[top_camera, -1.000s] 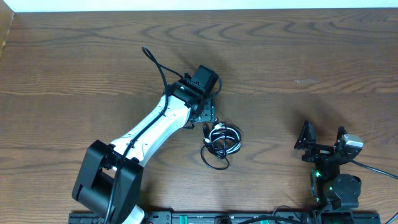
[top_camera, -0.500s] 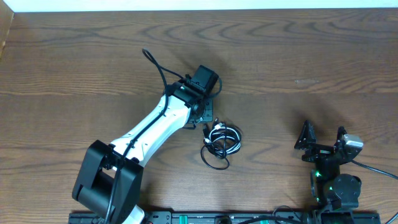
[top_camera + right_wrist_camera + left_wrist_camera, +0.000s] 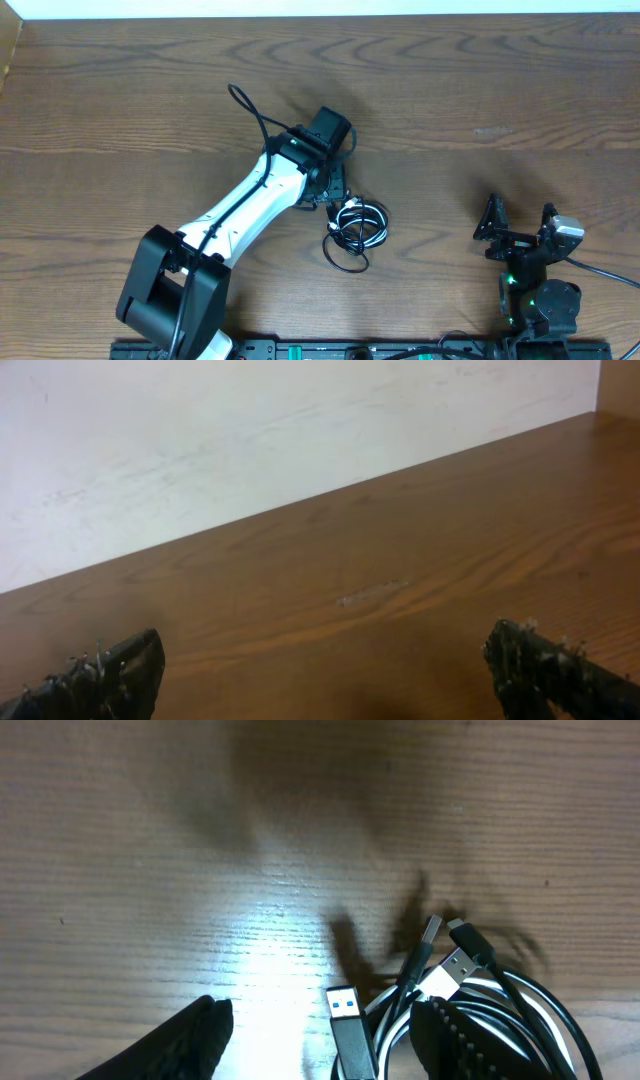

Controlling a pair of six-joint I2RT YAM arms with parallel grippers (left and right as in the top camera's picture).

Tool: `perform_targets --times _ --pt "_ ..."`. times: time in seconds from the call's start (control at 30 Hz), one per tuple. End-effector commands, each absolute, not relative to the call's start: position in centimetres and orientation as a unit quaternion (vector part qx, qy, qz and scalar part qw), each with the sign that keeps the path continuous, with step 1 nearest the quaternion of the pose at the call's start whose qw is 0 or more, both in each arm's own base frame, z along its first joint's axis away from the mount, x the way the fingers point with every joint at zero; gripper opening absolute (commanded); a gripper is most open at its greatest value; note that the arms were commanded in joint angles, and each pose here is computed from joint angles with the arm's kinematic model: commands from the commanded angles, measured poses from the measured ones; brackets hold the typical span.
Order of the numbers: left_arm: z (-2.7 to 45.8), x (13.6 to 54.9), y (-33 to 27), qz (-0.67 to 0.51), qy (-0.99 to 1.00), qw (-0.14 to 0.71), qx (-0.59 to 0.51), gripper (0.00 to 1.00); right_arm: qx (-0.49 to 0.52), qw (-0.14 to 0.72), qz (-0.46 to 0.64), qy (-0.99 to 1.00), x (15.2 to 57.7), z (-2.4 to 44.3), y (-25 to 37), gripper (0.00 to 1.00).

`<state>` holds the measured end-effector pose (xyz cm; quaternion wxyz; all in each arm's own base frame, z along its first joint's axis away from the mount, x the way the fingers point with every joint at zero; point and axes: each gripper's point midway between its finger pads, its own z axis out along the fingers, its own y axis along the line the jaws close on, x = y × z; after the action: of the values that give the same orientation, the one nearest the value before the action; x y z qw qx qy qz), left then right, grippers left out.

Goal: Untangle cables

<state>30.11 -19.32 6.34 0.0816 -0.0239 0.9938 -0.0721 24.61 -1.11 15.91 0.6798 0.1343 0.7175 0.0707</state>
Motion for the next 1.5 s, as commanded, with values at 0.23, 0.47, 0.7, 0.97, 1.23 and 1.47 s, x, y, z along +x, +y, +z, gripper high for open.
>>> perform_targets --times 0.23,0.47,0.7,0.97,1.23,1.47 --pt "4.9 26.4 -20.3 -0.063 0.997 0.024 -0.04 0.64 0.131 0.679 0.075 0.719 24.6 15.8 -0.8 0.99" --pt "4.3 24.0 -21.2 -0.049 0.998 0.002 -0.05 0.64 0.131 0.679 0.075 0.719 24.6 15.8 -0.8 0.99" --pt "3.4 21.3 -21.8 -0.031 0.999 -0.017 -0.023 0.65 0.131 0.679 0.075 0.719 24.6 15.8 -0.8 0.99" --pt "2.2 20.6 -21.8 -0.031 0.999 -0.017 -0.032 0.7 0.131 0.679 0.075 0.719 24.6 15.8 -0.8 0.99" --pt "2.2 21.5 -22.7 -0.049 0.998 0.0 -0.031 0.71 0.131 0.679 0.075 0.719 24.6 15.8 -0.8 0.99" --pt "2.4 22.8 -23.8 -0.072 0.997 0.028 -0.015 0.64 0.131 0.679 0.075 0.719 24.6 15.8 -0.8 0.99"
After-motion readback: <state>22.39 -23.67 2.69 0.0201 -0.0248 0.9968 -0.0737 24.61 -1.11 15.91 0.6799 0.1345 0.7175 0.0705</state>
